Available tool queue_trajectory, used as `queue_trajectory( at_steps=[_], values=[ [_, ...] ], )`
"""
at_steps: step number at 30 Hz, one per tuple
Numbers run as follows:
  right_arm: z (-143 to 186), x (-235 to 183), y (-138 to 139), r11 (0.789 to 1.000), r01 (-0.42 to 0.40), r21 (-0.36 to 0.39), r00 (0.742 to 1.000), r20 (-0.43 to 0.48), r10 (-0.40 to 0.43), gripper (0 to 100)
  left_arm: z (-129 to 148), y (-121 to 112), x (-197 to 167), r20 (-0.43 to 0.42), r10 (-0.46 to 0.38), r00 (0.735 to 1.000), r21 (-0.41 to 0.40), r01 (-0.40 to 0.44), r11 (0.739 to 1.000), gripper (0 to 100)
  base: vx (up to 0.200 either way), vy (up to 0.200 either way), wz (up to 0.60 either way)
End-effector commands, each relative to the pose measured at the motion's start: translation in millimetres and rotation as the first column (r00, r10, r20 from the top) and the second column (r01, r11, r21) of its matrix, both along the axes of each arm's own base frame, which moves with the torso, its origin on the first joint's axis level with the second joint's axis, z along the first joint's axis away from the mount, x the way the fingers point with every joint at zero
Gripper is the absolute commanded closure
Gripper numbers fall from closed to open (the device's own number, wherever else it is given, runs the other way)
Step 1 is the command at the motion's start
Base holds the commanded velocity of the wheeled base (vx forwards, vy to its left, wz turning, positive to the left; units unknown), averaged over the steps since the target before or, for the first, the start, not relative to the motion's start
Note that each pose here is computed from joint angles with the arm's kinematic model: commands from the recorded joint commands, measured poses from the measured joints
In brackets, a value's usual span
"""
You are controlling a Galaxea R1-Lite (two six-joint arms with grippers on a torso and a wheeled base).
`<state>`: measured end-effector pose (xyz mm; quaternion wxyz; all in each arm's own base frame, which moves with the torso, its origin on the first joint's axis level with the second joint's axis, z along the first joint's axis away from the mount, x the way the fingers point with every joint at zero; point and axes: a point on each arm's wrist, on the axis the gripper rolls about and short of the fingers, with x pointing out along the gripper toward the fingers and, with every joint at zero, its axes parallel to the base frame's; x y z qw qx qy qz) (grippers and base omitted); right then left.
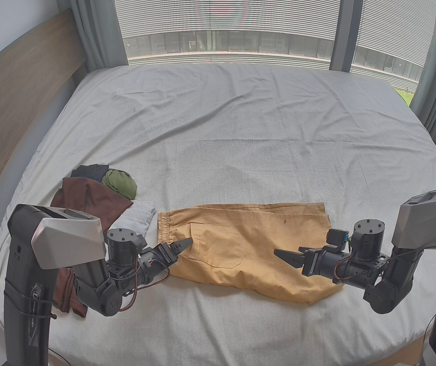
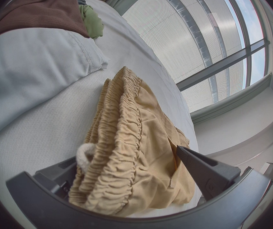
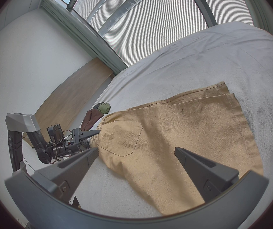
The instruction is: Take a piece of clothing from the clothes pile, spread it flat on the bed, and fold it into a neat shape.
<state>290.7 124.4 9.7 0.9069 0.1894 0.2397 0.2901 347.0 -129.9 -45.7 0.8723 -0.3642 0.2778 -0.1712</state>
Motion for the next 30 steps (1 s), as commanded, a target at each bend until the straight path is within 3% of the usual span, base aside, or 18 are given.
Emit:
queue_trajectory(
  at_steps=[1, 14, 15, 24, 30],
  values=[
    [-0.8, -0.1, 0.2, 1.000, -0.001, -0.001, 1.000, -0.001, 0.001, 0, 2.6, -0.7, 4.4, 0.011, 0.003, 1.000, -0.006, -0.003, 1.000, 0, 0.000, 0.000, 0.00],
    [-1.5, -0.4, 0.1, 1.000, -0.001, -0.002, 1.000, -0.004, 0.001, 0, -0.7, -1.4, 8.7, 0.010, 0.019, 1.000, -0.008, -0.019, 1.000, 0, 0.000, 0.000, 0.00],
    [-1.5, -0.4, 0.1, 1.000, -0.001, -0.002, 1.000, -0.004, 0.001, 0, -0.3, -1.4, 9.5, 0.015, 0.029, 0.999, -0.006, -0.029, 1.000, 100, 0.000, 0.000, 0.00],
    [-2.8, -1.6, 1.2, 1.000, -0.006, -0.004, 1.000, -0.010, 0.006, 0, -0.3, 4.7, 9.3, 0.017, 0.061, 0.998, 0.001, -0.061, 0.998, 100, 0.000, 0.000, 0.00],
    [-8.8, -2.6, 3.3, 1.000, -0.013, -0.012, 1.000, -0.024, 0.012, 0, -2.5, 9.8, -6.9, 0.016, 0.049, 0.999, 0.055, -0.050, 0.997, 100, 0.000, 0.000, 0.00]
  ],
)
